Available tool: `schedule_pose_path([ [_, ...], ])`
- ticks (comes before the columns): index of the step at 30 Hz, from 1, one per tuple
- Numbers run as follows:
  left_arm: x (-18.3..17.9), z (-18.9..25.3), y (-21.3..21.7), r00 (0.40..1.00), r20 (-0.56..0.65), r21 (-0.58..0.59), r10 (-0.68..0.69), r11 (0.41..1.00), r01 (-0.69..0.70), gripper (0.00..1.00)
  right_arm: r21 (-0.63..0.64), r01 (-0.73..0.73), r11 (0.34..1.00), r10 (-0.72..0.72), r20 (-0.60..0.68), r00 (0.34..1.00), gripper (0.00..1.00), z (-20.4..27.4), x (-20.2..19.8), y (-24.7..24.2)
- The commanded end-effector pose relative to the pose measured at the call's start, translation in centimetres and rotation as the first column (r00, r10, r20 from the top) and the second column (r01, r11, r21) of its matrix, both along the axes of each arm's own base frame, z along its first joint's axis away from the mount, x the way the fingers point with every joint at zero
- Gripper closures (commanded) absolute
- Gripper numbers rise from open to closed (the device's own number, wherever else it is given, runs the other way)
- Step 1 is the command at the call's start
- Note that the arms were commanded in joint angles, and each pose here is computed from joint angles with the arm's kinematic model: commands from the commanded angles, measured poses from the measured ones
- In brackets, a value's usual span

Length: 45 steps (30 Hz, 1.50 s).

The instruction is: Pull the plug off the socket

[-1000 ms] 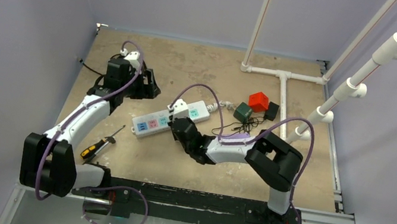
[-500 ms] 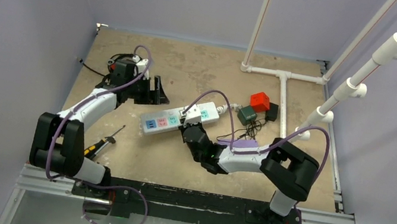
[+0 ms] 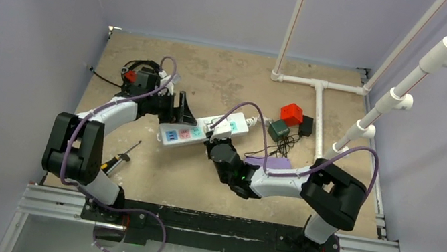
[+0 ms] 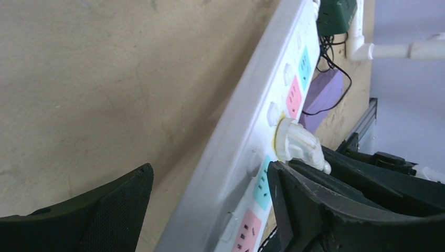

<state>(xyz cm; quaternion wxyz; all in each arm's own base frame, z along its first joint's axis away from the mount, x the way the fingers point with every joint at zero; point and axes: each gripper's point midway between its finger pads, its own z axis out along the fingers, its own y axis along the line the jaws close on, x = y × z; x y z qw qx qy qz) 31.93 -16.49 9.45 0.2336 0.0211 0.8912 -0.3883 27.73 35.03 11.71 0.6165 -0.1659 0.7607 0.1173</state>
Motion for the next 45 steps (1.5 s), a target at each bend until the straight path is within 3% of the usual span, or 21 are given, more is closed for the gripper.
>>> schedule_pose_path([
  [1, -0.3, 1.9, -2.5, 0.994, 0.044, -0.091, -0.099, 0.990, 0.103, 0.21, 0.168, 0.054, 0.984, -0.072, 0.101, 0.992, 1.00, 5.8, 0.9, 0.2],
  [5, -1.2, 2.0, -3.9, 0.988, 0.036, -0.135, -0.153, 0.978, 0.157, 0.26, 0.166, 0.058, 0.984, -0.076, 0.103, 0.992, 1.00, 5.8, 0.9, 0.2],
  [24, -1.2, 2.8, -4.3, 0.984, 0.077, -0.152, -0.159, 0.974, 0.169, 0.99, 0.185, -0.068, 0.980, 0.058, 0.061, 0.996, 1.00, 4.6, 0.0, 2.6],
  [37, -0.7, 3.8, -3.7, 0.975, 0.174, -0.046, -0.138, 0.988, 0.148, 1.00, 0.298, -0.233, 0.926, 0.237, 0.024, 0.971, 1.00, 5.5, 2.4, 1.9],
  [45, -0.5, 3.4, -3.4, 0.978, 0.167, -0.025, -0.123, 0.991, 0.129, 1.00, 0.264, -0.218, 0.940, 0.218, 0.029, 0.976, 1.00, 5.3, 3.1, 1.8],
])
